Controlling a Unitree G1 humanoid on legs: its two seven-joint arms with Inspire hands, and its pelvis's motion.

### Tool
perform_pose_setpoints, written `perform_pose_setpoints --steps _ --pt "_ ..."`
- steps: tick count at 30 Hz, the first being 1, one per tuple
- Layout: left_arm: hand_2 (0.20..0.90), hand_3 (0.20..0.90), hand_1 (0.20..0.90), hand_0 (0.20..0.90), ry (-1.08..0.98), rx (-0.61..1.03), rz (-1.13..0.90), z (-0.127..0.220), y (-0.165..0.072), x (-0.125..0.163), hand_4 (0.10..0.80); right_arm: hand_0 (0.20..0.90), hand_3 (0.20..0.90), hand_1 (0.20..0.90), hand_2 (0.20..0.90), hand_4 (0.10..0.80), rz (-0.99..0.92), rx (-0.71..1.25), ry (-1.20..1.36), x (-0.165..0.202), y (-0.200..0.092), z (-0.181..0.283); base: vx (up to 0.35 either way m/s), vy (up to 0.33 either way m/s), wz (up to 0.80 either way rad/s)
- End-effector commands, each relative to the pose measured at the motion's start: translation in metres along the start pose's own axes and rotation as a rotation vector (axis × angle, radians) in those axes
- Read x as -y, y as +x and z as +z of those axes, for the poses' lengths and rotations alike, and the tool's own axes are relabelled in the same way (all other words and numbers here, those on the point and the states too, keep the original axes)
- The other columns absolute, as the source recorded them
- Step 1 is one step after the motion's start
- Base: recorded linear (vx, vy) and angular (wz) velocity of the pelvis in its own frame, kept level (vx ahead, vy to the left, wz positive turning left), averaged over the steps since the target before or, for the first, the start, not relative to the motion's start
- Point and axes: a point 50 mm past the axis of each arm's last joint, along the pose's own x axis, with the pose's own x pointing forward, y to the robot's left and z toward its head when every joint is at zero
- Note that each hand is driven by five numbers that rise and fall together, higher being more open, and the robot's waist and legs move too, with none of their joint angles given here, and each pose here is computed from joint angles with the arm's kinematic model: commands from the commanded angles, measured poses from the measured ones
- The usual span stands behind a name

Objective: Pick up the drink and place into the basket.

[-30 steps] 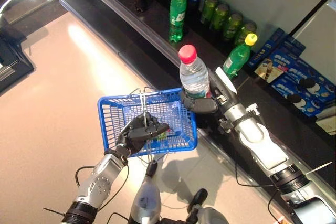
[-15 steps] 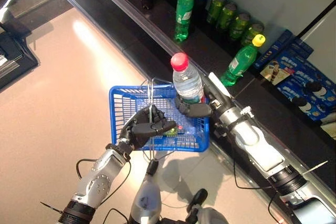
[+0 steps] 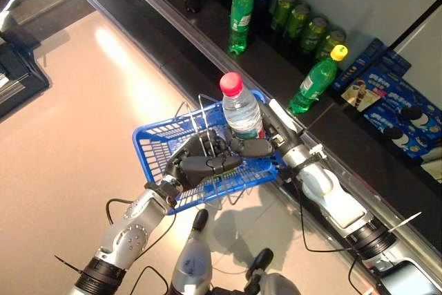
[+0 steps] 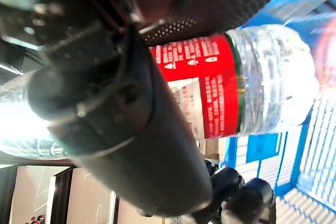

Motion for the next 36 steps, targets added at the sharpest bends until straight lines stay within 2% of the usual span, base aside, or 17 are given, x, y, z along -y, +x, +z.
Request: perform_pose_setpoints --steps 1,14,36 --pt "0.3 0.2 0.3 0.3 -0.034 0.339 -0.588 0.051 0.021 0.096 0.1 0.3 0.2 0.3 0.3 0.1 0.04 0.142 0.019 -0.027 0.008 0.015 0.0 0.0 0.0" --pt "0.3 0.2 0.3 0.3 0.002 0.353 -0.676 0.056 0.018 0.108 0.1 0.3 0.2 0.3 0.3 0.1 0.083 -0.007 -0.156 -0.031 0.004 -0.013 0.0 0.0 0.0" --pt "0.3 0.2 0.3 0.3 0.026 0.28 -0.799 0.046 0.018 0.123 0.1 0.3 0.2 0.3 0.3 0.1 0.158 -0.053 -0.362 -0.025 0.01 -0.019 0.0 0.0 0.0"
